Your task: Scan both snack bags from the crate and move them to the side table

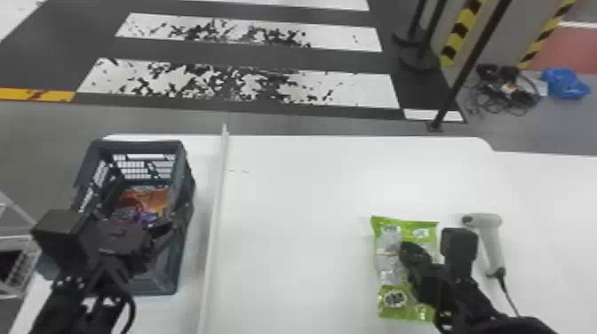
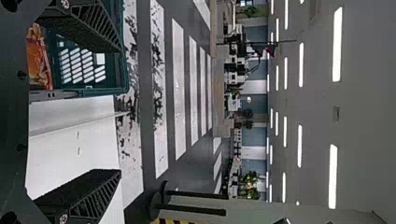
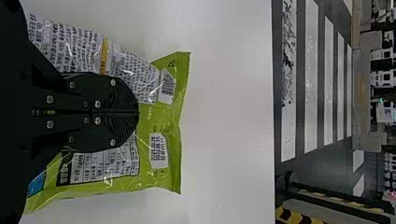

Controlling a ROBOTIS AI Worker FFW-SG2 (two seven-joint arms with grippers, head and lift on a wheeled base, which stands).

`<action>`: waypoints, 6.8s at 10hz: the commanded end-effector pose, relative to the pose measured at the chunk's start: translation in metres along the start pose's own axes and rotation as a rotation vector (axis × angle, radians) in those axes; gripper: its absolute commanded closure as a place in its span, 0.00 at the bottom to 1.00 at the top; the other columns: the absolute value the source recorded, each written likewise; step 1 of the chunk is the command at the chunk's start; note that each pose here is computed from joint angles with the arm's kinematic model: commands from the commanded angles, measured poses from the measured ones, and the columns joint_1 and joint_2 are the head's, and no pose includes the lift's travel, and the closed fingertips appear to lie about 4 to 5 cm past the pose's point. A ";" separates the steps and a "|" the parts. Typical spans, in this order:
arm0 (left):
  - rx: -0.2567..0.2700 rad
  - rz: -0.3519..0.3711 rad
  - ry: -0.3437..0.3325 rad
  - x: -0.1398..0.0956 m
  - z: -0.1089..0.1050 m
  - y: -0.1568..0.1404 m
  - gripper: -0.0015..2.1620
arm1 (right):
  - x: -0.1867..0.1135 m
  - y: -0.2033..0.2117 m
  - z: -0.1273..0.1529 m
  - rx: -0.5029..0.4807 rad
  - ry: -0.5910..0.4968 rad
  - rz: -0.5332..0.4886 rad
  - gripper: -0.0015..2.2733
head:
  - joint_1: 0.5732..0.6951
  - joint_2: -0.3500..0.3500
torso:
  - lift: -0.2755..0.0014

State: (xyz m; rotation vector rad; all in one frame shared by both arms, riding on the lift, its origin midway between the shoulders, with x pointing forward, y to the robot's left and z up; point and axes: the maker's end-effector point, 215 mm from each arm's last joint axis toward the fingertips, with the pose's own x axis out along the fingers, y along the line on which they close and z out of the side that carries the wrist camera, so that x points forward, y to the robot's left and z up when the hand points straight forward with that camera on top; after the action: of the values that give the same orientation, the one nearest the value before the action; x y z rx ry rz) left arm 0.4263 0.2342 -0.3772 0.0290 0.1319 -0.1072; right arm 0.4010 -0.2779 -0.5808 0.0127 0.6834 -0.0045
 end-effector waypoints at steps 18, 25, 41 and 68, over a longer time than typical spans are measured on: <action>0.001 0.009 -0.024 0.001 -0.002 0.001 0.03 | -0.028 -0.163 0.041 0.052 -0.019 -0.113 0.03 | 1.00 0.16 | 0.89; 0.013 0.011 -0.019 -0.004 -0.008 0.001 0.03 | 0.011 -0.195 0.013 0.045 0.082 -0.102 0.07 | 1.00 0.06 | 0.89; 0.026 0.001 -0.033 0.001 -0.003 -0.002 0.03 | -0.068 -0.152 0.019 0.096 0.138 -0.076 0.93 | 1.00 0.06 | 0.89; 0.024 0.014 -0.074 -0.004 0.006 0.003 0.03 | -0.066 -0.030 0.020 -0.001 0.169 0.089 0.93 | 1.00 0.36 | 0.89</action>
State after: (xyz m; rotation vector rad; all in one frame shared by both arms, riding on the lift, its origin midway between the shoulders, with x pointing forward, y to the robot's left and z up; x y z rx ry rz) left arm 0.4234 0.2381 -0.3713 0.0491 0.0578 -0.0957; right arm 0.3613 -0.3074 -0.5276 0.0420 0.8597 0.0850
